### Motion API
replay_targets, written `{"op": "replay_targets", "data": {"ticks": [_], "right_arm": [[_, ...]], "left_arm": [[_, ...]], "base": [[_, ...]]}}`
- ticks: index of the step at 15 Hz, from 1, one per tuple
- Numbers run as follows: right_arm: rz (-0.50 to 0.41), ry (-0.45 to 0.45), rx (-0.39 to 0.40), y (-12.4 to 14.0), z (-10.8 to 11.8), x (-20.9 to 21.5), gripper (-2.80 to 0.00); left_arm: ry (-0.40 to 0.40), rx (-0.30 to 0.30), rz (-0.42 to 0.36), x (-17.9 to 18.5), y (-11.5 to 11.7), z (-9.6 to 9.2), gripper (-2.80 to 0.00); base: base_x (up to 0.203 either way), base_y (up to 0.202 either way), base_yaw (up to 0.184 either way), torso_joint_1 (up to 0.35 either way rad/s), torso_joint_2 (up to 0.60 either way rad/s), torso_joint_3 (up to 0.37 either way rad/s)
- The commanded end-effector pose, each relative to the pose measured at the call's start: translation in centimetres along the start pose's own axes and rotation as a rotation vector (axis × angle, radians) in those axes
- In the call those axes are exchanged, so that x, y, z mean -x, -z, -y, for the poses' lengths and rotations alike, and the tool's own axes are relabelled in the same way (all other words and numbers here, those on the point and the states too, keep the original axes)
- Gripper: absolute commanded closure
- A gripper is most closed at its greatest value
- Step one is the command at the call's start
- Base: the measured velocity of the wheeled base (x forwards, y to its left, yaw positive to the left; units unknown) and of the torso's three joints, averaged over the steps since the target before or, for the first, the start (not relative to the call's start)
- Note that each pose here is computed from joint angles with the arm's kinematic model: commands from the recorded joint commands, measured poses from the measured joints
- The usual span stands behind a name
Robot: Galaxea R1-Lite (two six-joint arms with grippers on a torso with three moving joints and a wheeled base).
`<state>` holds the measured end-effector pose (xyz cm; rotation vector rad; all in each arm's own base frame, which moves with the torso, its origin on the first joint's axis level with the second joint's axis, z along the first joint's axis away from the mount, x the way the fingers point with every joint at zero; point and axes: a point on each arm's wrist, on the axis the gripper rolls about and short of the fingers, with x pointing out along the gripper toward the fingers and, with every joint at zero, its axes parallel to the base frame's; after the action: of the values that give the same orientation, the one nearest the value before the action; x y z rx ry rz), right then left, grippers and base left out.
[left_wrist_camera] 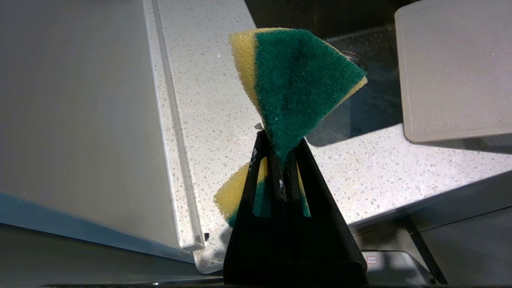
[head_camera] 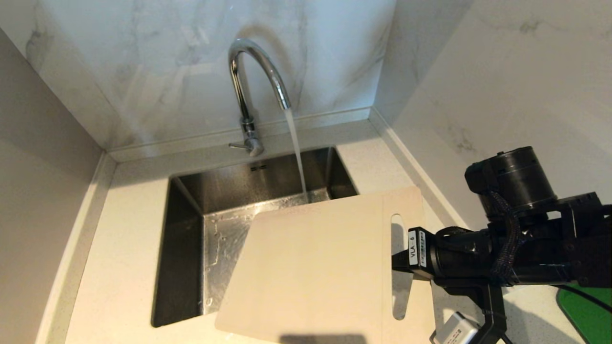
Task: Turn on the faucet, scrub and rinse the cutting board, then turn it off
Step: Pick up the cutting board, then scrub the cutting board underwater
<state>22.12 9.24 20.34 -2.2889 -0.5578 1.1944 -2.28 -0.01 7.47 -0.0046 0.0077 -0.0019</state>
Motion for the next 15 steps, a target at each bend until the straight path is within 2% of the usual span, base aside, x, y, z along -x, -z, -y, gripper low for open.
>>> {"op": "replay_targets", "data": {"ticks": [1,12,15], "right_arm": [[0.007,0.009,0.014,0.0,0.0,0.0,0.0],[-0.057,0.049,0.04,2.2,1.8,1.3,0.0],[-0.039,0.075,0.069,3.3,2.5,1.2,0.0]], "left_arm": [[0.0,0.001,-0.002,0.0,0.1,0.0,0.0],[0.0,0.0,0.0,0.0,0.1,0.0,0.0],[0.0,0.002,-0.002,0.0,0.1,0.0,0.0]], "base": [[0.0,0.0,0.0,0.0,0.0,0.0],[0.0,0.0,0.0,0.0,0.0,0.0],[0.0,0.0,0.0,0.0,0.0,0.0]]}}
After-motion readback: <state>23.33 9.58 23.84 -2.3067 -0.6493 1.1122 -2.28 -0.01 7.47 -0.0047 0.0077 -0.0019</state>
